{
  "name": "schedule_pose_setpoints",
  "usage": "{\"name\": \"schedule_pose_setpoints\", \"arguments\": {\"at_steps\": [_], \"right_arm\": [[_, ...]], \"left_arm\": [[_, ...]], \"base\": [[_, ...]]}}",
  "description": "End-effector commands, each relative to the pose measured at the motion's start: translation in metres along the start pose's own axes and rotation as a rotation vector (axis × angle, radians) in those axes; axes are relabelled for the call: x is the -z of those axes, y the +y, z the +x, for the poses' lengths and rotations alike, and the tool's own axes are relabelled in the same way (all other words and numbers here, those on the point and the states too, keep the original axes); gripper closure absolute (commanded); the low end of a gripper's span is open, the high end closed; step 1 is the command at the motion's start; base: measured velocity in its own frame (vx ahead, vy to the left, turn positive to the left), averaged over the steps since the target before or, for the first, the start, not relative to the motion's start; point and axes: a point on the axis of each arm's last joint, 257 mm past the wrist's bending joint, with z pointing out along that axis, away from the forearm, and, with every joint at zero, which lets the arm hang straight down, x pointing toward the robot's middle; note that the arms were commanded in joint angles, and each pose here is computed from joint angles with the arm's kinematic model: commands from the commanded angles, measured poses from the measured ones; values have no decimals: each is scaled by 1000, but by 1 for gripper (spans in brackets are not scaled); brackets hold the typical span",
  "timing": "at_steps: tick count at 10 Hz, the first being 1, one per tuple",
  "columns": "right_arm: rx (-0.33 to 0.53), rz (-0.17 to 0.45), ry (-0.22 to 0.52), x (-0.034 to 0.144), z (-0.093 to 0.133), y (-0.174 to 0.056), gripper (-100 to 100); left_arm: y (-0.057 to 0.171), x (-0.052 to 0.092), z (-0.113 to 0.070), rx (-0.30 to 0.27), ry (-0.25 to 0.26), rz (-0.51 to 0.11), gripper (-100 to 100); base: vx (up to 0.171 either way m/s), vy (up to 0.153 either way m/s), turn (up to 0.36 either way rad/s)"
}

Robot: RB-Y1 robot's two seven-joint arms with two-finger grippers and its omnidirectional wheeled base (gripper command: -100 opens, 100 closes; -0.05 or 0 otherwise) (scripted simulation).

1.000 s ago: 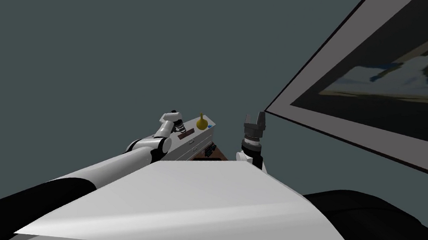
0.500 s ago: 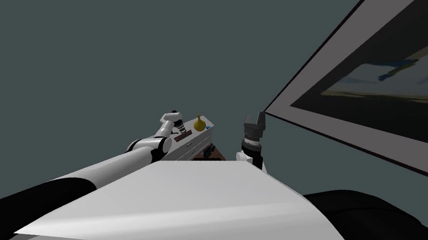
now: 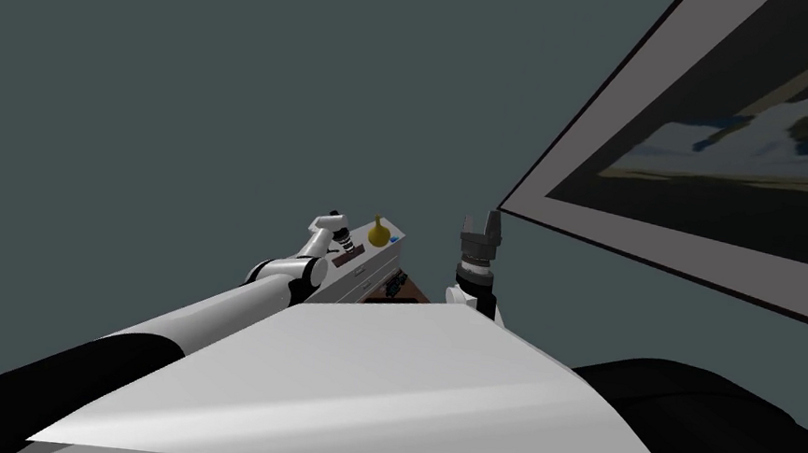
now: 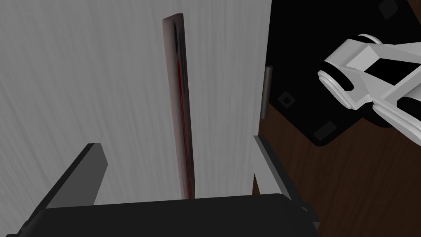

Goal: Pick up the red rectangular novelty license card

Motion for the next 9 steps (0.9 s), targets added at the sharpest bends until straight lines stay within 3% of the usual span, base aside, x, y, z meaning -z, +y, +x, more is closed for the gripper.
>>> {"name": "schedule_pose_setpoints", "arguments": {"at_steps": [1, 5, 6, 7, 9], "right_arm": [[0, 0, 0, 0, 0, 0, 0], [0, 0, 0, 0, 0, 0, 0], [0, 0, 0, 0, 0, 0, 0], [0, 0, 0, 0, 0, 0, 0], [0, 0, 0, 0, 0, 0, 0]], "left_arm": [[0, 0, 0, 0, 0, 0, 100], [1, 0, -1, 4, -1, -3, 100], [1, 0, -1, 4, -1, -4, 0], [-2, 6, -4, -6, 0, -1, 100], [-4, 11, -8, -13, -1, -3, 100]], "base": [[-3, 7, 3], [0, 0, 3], [0, 0, 0], [12, -32, 50], [24, -56, 52]]}}
